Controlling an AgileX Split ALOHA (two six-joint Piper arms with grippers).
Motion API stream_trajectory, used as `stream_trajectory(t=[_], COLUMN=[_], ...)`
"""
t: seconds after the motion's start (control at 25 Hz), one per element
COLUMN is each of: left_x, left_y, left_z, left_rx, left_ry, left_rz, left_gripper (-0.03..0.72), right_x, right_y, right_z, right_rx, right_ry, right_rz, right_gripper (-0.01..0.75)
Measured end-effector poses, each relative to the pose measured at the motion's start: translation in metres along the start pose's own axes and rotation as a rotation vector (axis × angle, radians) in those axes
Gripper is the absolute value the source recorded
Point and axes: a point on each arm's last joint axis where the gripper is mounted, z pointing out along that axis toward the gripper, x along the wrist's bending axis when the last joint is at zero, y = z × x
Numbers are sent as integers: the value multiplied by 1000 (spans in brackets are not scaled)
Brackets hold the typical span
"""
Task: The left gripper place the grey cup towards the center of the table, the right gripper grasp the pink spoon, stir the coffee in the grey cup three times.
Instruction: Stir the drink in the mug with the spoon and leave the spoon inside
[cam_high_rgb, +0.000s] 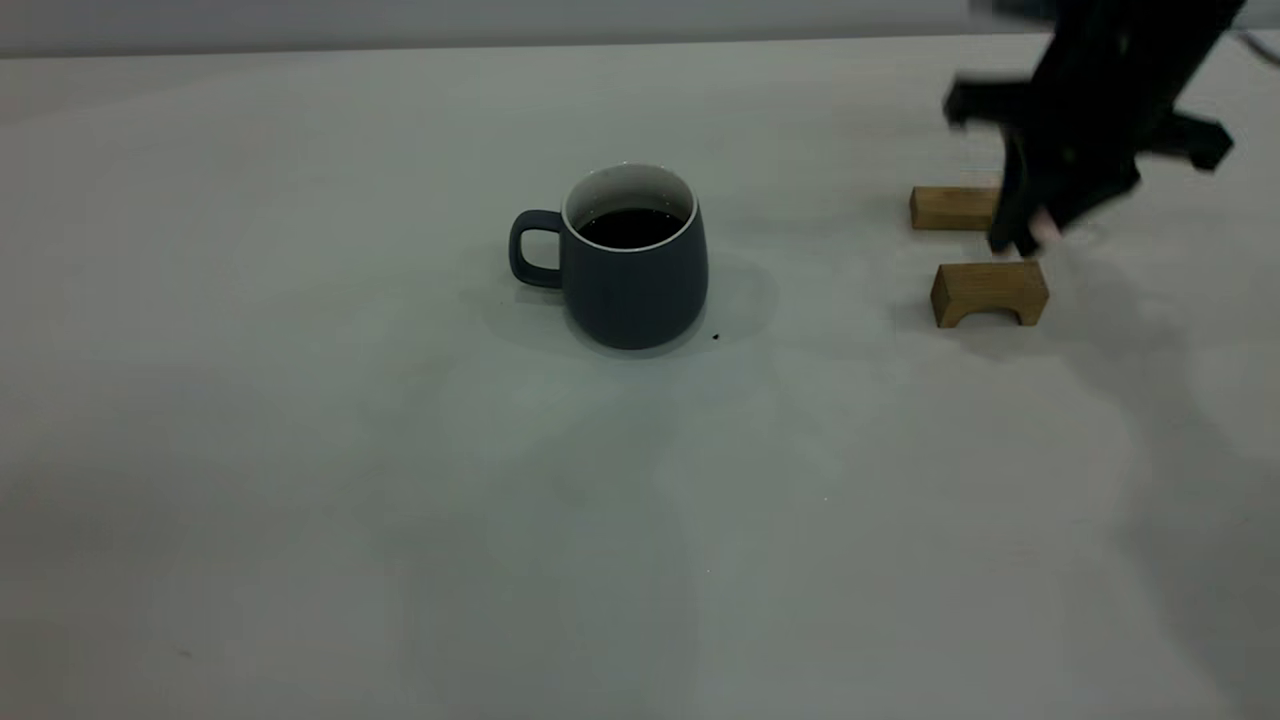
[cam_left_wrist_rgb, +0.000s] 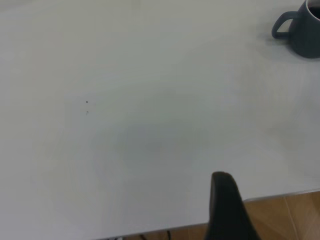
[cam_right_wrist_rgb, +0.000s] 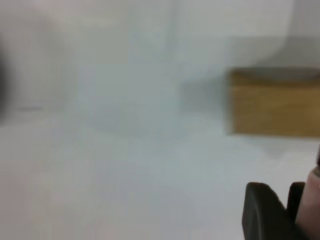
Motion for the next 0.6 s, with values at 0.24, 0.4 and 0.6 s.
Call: stream_trajectory(t=[0.24, 0.4, 0.6], left_x=[0, 0, 0], left_y=[0, 0, 0], left_z=[0, 0, 0], left_rx=[0, 0, 0], left_ry=[0, 0, 0], left_rz=[0, 0, 0], left_gripper=[519, 519, 519], right_x=[48, 88, 118], right_y=[-8, -15, -17], right_z=[-22, -26, -33], right_rx=[105, 169, 201], right_ry=[459, 735, 917], right_rz=[104, 114, 242], right_gripper=[105, 105, 105])
